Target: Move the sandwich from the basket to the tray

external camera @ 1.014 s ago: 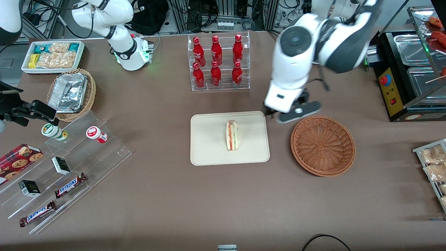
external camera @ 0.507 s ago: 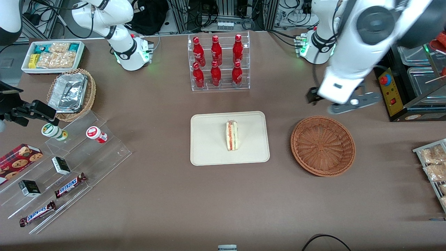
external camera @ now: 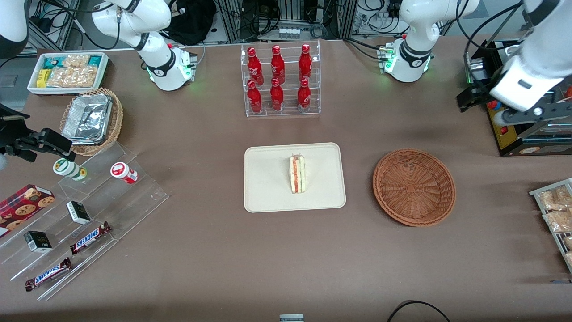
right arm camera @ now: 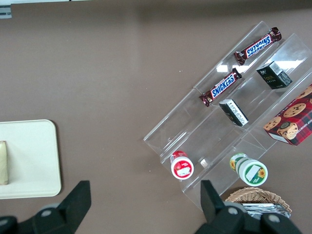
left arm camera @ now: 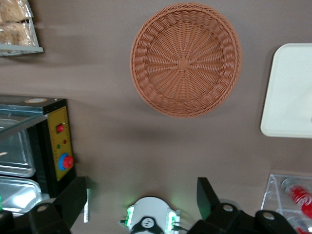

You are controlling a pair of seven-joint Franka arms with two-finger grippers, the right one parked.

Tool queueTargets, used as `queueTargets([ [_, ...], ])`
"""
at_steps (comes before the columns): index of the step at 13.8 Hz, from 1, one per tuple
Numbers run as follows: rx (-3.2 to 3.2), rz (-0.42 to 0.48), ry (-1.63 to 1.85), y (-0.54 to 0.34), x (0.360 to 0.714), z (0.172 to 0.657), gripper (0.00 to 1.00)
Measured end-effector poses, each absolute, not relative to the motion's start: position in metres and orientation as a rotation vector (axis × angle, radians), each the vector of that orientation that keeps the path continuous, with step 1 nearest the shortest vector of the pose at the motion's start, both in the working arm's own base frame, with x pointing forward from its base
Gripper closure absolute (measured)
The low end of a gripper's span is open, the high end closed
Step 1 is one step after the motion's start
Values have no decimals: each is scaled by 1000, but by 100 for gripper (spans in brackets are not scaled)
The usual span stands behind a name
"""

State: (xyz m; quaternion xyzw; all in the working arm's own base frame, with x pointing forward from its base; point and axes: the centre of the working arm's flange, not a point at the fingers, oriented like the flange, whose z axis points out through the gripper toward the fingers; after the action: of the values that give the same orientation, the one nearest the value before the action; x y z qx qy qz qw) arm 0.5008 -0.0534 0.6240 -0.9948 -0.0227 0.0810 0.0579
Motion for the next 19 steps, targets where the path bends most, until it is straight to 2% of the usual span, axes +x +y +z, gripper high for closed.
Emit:
queueTargets([
  [5,-3037,198,-61,-41,503,640,0],
  [19,-3088,161,61,-45,526,643,0],
])
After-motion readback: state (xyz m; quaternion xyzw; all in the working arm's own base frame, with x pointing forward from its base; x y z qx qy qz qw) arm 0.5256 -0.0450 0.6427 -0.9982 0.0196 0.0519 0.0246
